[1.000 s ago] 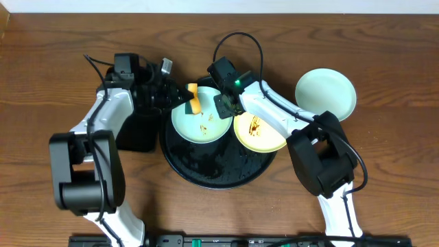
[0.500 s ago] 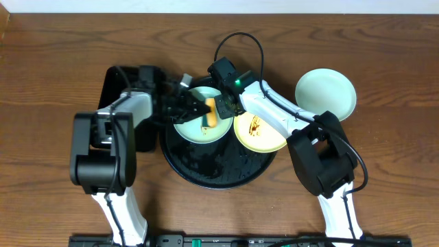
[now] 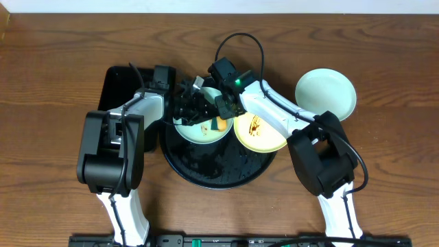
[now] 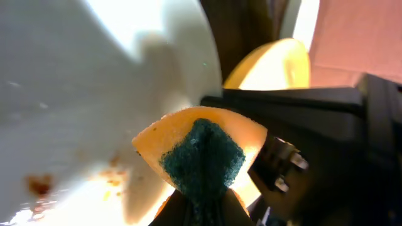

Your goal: Clean dirty plates on tray and stack at the side

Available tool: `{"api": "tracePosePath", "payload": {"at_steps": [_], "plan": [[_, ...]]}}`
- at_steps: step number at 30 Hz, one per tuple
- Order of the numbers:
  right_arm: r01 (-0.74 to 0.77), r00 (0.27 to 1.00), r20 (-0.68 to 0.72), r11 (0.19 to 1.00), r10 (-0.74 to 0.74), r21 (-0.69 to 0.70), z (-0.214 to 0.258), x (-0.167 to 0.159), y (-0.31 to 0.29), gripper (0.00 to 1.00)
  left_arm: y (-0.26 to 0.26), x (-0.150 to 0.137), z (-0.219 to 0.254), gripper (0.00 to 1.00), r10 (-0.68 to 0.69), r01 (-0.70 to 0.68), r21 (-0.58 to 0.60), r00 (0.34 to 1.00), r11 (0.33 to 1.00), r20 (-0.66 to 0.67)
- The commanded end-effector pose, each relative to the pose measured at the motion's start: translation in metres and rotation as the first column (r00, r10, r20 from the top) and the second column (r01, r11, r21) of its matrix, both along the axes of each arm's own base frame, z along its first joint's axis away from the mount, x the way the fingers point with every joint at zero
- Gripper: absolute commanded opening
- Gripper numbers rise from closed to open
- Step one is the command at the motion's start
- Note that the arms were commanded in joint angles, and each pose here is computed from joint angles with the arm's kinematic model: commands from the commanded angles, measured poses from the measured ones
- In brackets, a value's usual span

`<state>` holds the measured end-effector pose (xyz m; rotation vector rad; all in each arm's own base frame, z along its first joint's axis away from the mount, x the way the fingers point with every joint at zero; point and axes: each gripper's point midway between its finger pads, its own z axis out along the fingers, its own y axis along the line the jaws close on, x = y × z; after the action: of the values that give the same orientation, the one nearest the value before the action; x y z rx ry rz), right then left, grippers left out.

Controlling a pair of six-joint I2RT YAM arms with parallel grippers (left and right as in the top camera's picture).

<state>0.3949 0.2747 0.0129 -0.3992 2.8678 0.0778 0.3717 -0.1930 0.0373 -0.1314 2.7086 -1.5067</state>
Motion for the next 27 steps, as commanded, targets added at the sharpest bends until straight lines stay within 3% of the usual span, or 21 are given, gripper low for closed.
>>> {"api": "tracePosePath", "payload": {"at_steps": [1,9,15,21,27], "plan": [[0.009,1.0,-0.023,0.999,-0.01,-0.047,-0.01,-0.003,-0.012,0.01,0.008,0.002,-0.015,0.07,0.055,-0.053,0.058,0.997,0.997,-0.051],[0.016,0.999,-0.03,0.999,-0.018,-0.051,-0.01,-0.005,-0.013,0.01,0.016,-0.01,-0.067,0.08,0.132,-0.107,0.116,0.962,0.988,-0.24],[0.016,0.999,-0.032,0.998,-0.018,-0.053,-0.01,-0.006,-0.014,0.01,0.052,-0.015,-0.088,0.08,0.24,-0.164,0.261,0.925,0.951,-0.294],[0.017,0.999,-0.031,0.998,-0.018,-0.052,-0.01,-0.005,-0.014,0.01,0.102,-0.034,-0.11,0.07,0.318,-0.149,0.465,0.896,0.873,-0.31],[0.02,0.999,-0.031,0.998,-0.021,-0.052,-0.01,-0.005,-0.014,0.01,0.147,-0.051,-0.123,0.07,0.362,-0.083,0.672,0.887,0.736,-0.287]]}}
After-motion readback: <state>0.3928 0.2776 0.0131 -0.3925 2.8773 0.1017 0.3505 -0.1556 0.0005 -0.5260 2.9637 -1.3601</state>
